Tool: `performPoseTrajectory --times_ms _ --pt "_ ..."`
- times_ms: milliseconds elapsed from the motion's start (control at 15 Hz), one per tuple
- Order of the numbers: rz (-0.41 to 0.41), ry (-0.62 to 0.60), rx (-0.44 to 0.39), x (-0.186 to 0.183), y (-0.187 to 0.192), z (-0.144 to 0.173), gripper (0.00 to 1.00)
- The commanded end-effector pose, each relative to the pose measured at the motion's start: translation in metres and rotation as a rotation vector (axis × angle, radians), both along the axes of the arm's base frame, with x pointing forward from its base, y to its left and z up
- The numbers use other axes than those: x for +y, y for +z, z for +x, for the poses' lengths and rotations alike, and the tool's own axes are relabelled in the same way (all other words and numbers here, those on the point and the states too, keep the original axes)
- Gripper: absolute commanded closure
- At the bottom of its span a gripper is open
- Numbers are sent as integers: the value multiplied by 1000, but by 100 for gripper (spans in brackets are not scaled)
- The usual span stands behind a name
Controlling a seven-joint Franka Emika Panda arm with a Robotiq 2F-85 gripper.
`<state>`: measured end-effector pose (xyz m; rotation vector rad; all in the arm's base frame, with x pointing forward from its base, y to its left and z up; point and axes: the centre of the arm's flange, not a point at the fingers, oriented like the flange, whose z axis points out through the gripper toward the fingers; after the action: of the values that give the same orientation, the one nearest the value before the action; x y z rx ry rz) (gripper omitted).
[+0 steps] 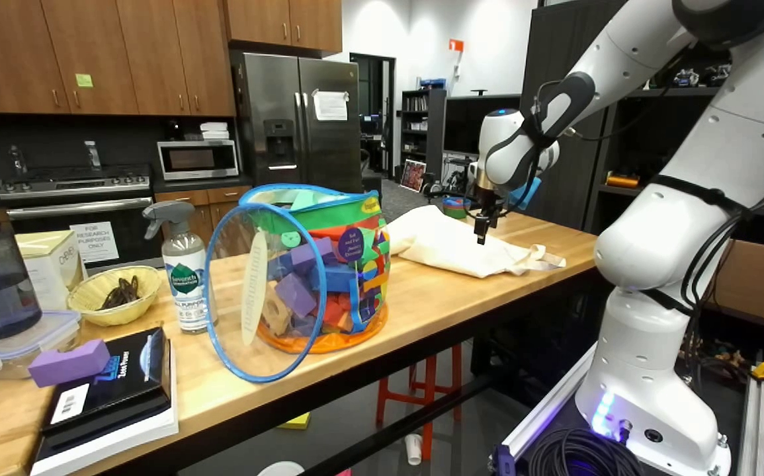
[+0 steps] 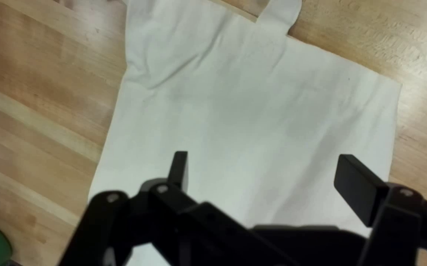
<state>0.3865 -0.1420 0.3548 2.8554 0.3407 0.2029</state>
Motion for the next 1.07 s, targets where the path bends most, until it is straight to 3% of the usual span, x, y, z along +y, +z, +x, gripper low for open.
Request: performPoseTrajectory --times_ms 0,400,467,1000 --pt "-9 -12 9 2 -4 -1 0" --pt "30 -54 43 6 -25 -5 0" --pt "30 -60 44 6 -27 -4 18" --pt "37 -64 60 14 -41 3 79"
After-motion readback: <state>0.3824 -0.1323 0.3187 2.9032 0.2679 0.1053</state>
